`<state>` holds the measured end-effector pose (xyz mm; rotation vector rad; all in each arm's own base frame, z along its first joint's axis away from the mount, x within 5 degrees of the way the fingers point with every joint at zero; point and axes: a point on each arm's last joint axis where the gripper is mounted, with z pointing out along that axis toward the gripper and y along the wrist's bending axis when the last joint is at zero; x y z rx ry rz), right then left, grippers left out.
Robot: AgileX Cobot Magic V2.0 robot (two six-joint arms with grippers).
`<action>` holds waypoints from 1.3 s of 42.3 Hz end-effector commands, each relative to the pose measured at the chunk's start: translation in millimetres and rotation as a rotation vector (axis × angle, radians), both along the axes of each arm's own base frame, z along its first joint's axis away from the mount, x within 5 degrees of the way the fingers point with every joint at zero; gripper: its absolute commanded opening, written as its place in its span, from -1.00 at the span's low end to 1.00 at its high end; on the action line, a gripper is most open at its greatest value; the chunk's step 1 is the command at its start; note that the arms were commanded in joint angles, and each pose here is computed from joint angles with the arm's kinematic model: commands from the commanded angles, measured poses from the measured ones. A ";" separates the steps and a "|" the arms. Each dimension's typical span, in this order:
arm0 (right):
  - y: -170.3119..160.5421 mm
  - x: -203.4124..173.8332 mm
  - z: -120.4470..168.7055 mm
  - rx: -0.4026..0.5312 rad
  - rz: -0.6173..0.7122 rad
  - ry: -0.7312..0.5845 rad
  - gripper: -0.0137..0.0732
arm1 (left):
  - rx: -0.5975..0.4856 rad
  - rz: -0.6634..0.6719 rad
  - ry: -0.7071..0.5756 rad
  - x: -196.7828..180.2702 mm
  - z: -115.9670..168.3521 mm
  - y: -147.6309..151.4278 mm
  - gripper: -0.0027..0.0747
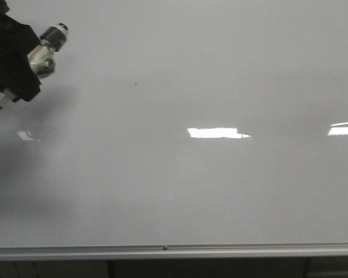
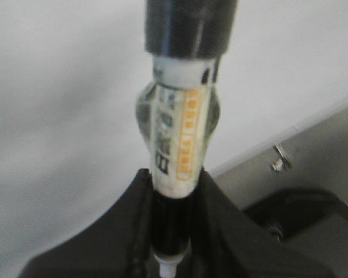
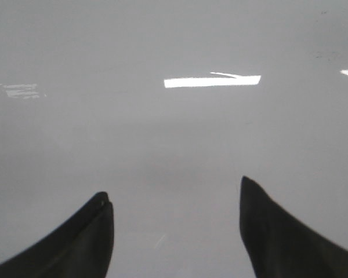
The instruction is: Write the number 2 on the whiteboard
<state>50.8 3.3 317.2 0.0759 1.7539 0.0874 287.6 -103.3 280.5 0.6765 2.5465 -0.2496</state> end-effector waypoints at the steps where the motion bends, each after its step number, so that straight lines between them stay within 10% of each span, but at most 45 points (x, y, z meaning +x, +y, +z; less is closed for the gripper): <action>1: -0.8 1.1 16.0 -0.001 -0.010 -0.083 0.45 | -0.036 -0.146 0.024 -18.3 26.8 -18.2 -0.98; 12: -0.5 0.7 12.7 -0.001 -0.006 -0.047 0.35 | -0.214 -0.672 0.202 -63.5 36.6 -56.2 -0.98; 27: 6.7 19.4 4.9 0.039 0.082 0.145 0.35 | -0.254 -0.782 0.189 -79.4 41.2 -76.1 -0.98; 40: 47.0 79.0 33.3 0.071 0.541 0.434 0.35 | -0.252 -0.795 0.191 -81.9 41.2 -79.0 -0.98; 55: 86.6 151.2 50.1 0.343 1.033 0.579 0.35 | -0.252 -0.795 0.191 -81.9 41.2 -79.0 -0.98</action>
